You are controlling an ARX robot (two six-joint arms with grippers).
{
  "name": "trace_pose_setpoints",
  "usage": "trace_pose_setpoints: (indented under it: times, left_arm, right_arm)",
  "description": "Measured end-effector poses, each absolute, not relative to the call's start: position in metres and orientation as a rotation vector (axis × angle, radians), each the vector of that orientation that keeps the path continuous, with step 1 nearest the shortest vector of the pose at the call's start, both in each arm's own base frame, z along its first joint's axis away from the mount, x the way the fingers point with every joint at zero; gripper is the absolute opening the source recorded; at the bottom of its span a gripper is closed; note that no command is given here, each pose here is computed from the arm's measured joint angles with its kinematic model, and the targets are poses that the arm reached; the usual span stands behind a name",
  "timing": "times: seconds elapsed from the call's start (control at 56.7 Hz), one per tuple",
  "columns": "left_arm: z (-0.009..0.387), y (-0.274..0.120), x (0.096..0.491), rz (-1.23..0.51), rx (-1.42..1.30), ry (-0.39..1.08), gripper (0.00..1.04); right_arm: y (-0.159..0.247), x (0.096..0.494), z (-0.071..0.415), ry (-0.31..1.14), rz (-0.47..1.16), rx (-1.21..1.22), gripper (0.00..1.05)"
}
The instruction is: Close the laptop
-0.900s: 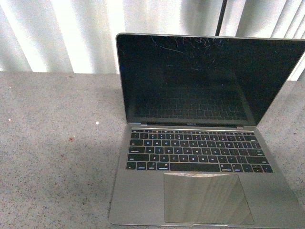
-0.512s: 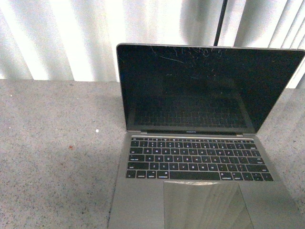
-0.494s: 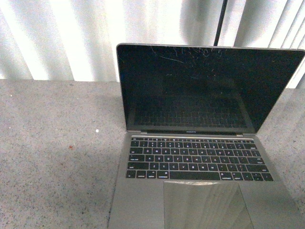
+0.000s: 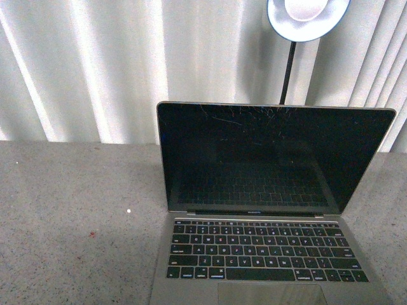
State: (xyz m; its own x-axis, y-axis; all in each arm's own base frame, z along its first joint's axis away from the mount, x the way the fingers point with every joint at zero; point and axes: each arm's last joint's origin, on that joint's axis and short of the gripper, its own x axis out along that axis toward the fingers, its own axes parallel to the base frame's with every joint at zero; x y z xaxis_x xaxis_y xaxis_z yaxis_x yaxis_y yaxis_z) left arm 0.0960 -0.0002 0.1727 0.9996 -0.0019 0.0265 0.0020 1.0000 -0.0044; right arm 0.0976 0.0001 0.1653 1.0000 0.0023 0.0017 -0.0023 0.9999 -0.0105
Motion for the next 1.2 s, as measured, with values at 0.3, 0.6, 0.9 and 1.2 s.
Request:
trace_pose_setpoints:
  times: [0.3, 0.6, 0.9, 1.2]
  left_arm:
    - [0.212, -0.003, 0.141, -0.161, -0.126, 0.025, 0.98]
    - [0.269, -0.060, 0.290, -0.424, 0.130, 0.000, 0.98]
    - [0.281, -0.114, 0.361, -0.477, 0.298, 0.051, 0.98]
    - [0.269, -0.139, 0.412, -0.394, 0.474, 0.155, 0.52]
  right_arm:
    - [0.004, 0.132, 0.193, 0.230, 0.181, -0.183, 0.97]
    - [-0.038, 0.250, 0.229, 0.149, 0.296, -0.436, 0.97]
    - [-0.041, 0.315, 0.262, 0.088, 0.342, -0.506, 0.86]
    - [-0.019, 0.351, 0.259, 0.136, 0.540, -0.587, 0.35]
